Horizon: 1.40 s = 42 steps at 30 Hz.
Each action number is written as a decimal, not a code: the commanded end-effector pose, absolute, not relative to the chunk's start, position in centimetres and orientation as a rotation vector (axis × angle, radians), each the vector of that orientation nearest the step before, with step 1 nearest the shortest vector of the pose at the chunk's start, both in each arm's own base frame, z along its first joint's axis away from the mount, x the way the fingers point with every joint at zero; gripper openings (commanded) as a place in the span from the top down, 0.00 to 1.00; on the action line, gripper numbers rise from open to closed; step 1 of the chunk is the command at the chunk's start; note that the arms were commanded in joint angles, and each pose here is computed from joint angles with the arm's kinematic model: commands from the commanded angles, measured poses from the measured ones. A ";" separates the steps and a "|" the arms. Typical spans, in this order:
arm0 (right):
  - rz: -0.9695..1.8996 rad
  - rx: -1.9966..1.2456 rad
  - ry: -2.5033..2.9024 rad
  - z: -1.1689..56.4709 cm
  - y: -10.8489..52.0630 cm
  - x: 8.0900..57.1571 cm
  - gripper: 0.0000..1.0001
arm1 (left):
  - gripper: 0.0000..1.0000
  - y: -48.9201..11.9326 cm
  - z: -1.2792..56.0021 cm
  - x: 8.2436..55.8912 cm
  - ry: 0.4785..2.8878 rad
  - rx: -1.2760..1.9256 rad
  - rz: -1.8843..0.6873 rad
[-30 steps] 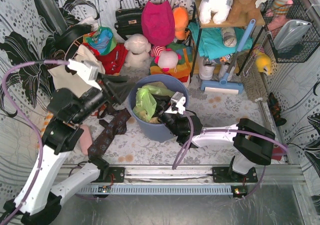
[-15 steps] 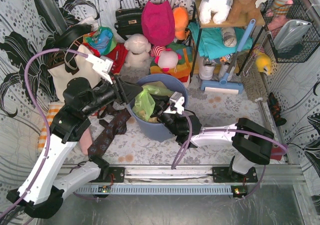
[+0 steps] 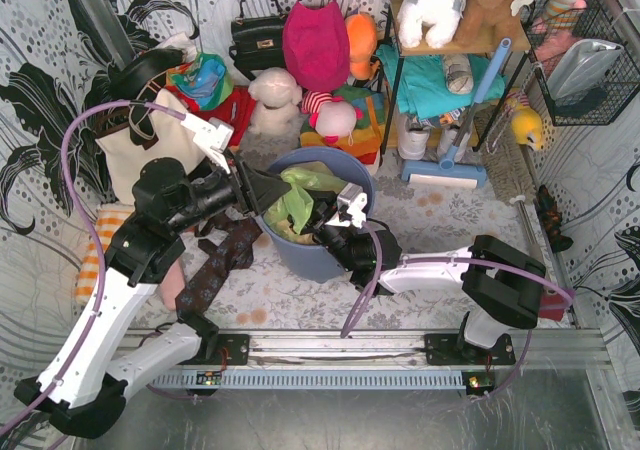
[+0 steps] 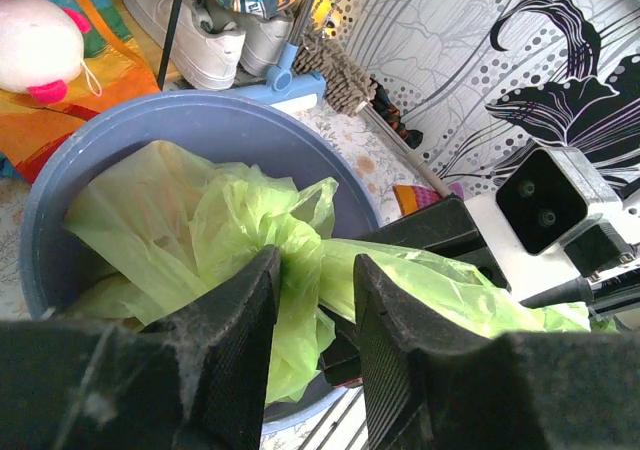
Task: Tie the trash bag
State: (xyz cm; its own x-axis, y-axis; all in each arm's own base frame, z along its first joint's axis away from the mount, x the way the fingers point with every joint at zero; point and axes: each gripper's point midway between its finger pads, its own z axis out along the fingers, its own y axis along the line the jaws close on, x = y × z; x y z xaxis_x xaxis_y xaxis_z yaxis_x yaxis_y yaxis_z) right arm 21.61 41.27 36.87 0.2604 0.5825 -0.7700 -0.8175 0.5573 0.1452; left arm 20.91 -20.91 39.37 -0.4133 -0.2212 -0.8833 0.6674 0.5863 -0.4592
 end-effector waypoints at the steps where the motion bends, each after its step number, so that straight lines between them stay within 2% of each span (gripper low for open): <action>1: 0.981 -0.274 0.845 37.3 41.0 21.5 1.00 | 0.58 -21.5 39.5 20.7 1.713 0.406 -1.059; 5: 0.980 -0.270 0.837 37.6 40.9 21.5 1.00 | 0.82 -22.2 39.2 20.1 1.729 0.448 -1.106; 8: 0.978 -0.269 0.834 37.6 40.9 21.5 1.00 | 0.91 -22.4 39.0 19.4 1.734 0.472 -1.142; 11: 0.971 -0.271 0.827 37.8 40.8 21.5 1.00 | 0.96 -22.8 38.5 18.6 1.746 0.495 -1.191; 17: 0.935 -0.297 0.842 36.6 41.6 22.0 1.00 | 0.98 -23.2 37.6 17.8 1.770 0.518 -1.243; 19: 0.931 -0.307 0.835 36.7 41.8 21.9 1.00 | 0.96 -22.9 37.5 17.8 1.781 0.511 -1.226; 21: 0.930 -0.313 0.831 36.7 41.8 21.9 1.00 | 0.85 -22.0 37.4 18.1 1.803 0.492 -1.146; 24: 0.928 -0.315 0.831 36.6 41.8 21.8 1.00 | 0.60 -20.0 38.6 18.9 1.811 0.420 -0.997; 27: 0.932 -0.316 0.832 36.6 41.7 21.8 1.00 | 0.52 -18.6 40.9 19.3 1.764 0.361 -0.923; 33: 0.941 -0.317 0.827 36.8 41.7 21.6 1.00 | 0.49 -17.3 43.9 20.3 1.652 0.208 -0.910; 37: 0.944 -0.318 0.827 36.8 41.7 21.6 1.00 | 0.49 -16.5 42.6 22.3 1.700 0.056 -0.860; 42: 0.948 -0.320 0.825 36.8 41.7 21.5 1.00 | 0.51 -17.2 40.3 23.6 1.783 0.031 -0.852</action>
State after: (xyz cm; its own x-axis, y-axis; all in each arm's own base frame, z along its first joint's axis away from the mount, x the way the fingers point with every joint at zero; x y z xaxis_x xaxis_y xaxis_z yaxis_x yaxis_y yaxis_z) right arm 21.80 42.08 36.48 0.2965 0.5509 -0.7801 -0.8110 0.5766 0.0989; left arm 21.85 -17.03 41.58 -0.3713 -0.3473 -0.8611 0.4806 0.7217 -0.4982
